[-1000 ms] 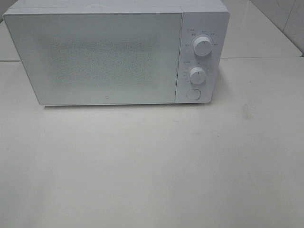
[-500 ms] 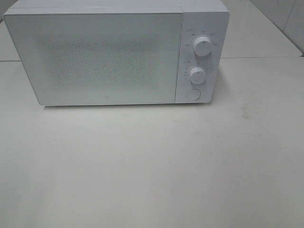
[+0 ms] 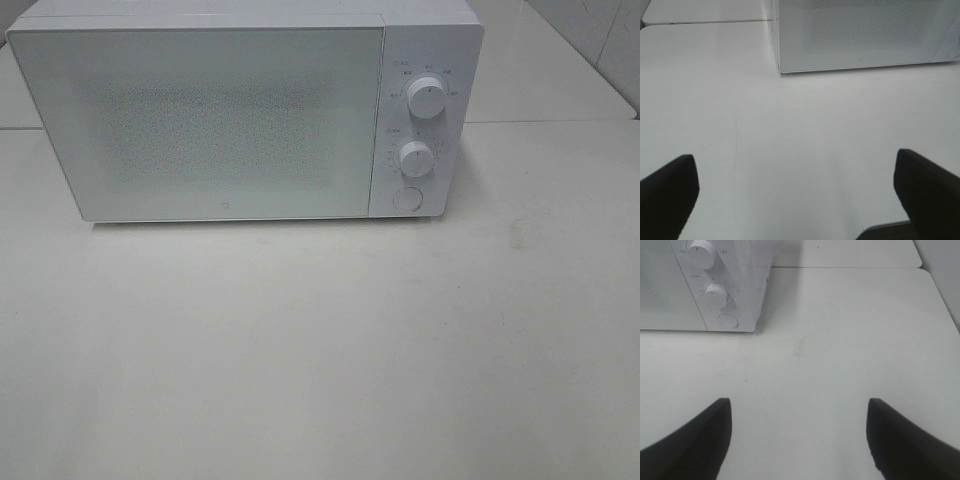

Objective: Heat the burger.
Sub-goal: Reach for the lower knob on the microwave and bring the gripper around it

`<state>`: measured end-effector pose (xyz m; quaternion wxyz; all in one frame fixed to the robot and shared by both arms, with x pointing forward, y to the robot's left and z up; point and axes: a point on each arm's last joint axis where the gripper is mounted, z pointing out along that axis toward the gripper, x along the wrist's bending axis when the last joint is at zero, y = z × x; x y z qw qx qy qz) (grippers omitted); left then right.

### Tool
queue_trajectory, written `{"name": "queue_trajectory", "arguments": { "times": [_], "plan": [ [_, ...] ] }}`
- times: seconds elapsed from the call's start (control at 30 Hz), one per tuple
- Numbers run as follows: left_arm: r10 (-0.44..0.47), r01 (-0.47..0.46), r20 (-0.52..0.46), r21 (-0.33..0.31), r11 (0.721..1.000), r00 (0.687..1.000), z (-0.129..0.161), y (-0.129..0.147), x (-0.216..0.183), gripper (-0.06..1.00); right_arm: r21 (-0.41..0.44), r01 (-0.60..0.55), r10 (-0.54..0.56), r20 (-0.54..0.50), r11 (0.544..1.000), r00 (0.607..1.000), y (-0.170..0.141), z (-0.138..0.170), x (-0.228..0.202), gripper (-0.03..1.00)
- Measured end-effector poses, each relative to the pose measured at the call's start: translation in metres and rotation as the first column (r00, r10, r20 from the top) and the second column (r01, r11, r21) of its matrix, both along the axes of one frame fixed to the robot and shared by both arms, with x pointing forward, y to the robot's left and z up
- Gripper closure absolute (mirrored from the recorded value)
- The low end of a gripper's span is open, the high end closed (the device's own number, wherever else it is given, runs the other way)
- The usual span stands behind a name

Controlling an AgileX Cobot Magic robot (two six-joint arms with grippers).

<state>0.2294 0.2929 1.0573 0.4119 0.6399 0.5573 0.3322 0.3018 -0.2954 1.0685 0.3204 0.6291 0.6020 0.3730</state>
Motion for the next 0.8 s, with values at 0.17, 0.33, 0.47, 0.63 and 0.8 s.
{"name": "queue_trajectory", "arguments": {
  "times": [0.17, 0.33, 0.47, 0.63, 0.8],
  "plan": [
    [0.0, 0.0, 0.0, 0.0, 1.0, 1.0, 0.0, 0.0, 0.0, -0.03, -0.003, -0.003, 0.003, 0.003, 1.0, 1.0, 0.002, 0.001, 0.024, 0.23],
    [0.0, 0.0, 0.0, 0.0, 1.0, 1.0, 0.0, 0.0, 0.0, -0.03, -0.008, -0.009, 0.009, 0.034, 1.0, 0.999, 0.003, 0.001, 0.045, 0.23],
    [0.0, 0.0, 0.0, -0.001, 1.0, 1.0, 0.0, 0.0, 0.0, -0.03, -0.007, -0.01, 0.01, 0.047, 1.0, 0.999, 0.004, 0.0, 0.057, 0.23],
    [0.0, 0.0, 0.0, -0.001, 1.0, 1.0, 0.0, 0.0, 0.0, -0.03, -0.008, -0.011, 0.012, 0.043, 1.0, 0.999, 0.006, -0.004, 0.076, 0.23],
    [0.0, 0.0, 0.0, -0.001, 1.0, 1.0, 0.0, 0.0, 0.0, -0.03, -0.005, -0.013, 0.013, 0.087, 1.0, 0.996, 0.007, -0.005, 0.091, 0.23]
  ]
}}
